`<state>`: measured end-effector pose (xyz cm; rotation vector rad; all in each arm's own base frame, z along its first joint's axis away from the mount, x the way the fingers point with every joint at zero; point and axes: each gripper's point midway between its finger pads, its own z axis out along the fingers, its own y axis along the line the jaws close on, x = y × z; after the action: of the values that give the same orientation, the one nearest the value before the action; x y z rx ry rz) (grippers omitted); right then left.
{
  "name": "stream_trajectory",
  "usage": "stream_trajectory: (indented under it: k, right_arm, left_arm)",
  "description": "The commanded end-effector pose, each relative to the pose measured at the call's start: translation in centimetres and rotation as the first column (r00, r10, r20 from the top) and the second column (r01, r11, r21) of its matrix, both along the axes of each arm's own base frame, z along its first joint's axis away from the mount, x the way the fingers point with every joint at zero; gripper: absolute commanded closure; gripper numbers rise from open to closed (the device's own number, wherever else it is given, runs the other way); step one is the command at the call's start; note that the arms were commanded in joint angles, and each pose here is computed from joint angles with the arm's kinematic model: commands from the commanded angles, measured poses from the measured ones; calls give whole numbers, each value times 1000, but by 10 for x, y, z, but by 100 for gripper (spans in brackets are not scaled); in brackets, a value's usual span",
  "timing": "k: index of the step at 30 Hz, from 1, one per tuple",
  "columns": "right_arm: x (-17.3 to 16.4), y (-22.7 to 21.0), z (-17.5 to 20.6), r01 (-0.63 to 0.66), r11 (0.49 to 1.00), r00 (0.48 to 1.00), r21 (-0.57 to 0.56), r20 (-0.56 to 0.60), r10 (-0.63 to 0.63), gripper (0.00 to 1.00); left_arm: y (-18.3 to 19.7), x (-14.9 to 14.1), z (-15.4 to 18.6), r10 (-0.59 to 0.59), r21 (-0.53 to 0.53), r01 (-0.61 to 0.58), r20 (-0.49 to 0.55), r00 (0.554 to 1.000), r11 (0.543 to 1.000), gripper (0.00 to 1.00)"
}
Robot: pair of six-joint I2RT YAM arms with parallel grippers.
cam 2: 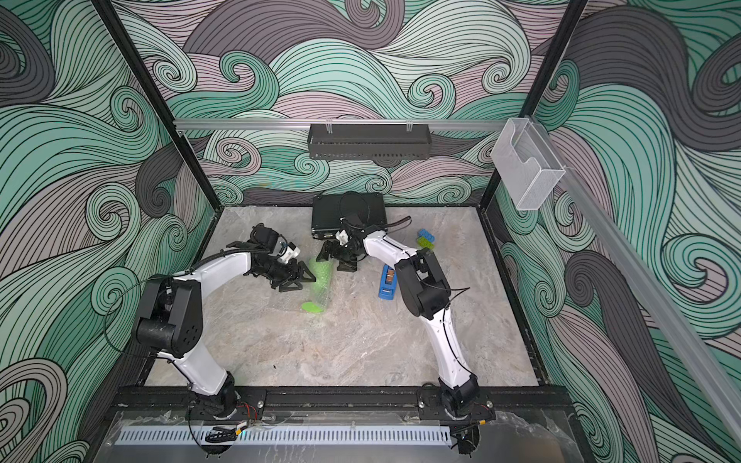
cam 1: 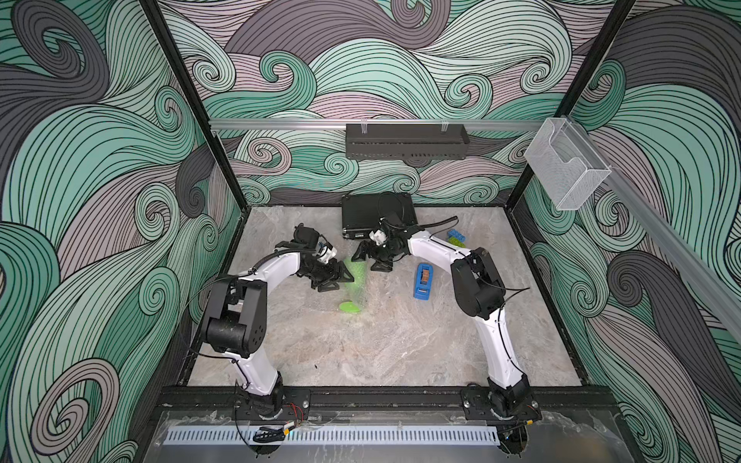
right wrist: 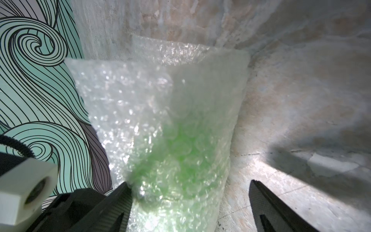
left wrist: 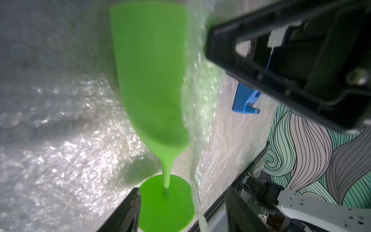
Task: Wrap wine glasses in bubble wrap
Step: Wrap the wine glass in bubble wrap.
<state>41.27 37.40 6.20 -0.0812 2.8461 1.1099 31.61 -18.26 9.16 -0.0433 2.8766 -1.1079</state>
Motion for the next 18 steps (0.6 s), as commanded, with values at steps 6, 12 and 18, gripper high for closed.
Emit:
stream_trajectory:
  k: [6,12,18]
  right_arm:
    - [-8,-8,-5,23,998,1000,-61,-18,-24,9]
    - [-7,-9,-5,25,998,1000,-63,-17,-26,10]
    - [-5,-11,-9,33,997,999,-69,-23,-35,12]
  left_arm:
    - [-10,-33,6,-55,-51,53,-35,998,997,58]
    - [-13,-43,6,-72,-61,70,-24,997,996,89]
    - [-6,-46,-8,-74,-10,74,-55,996,997,100]
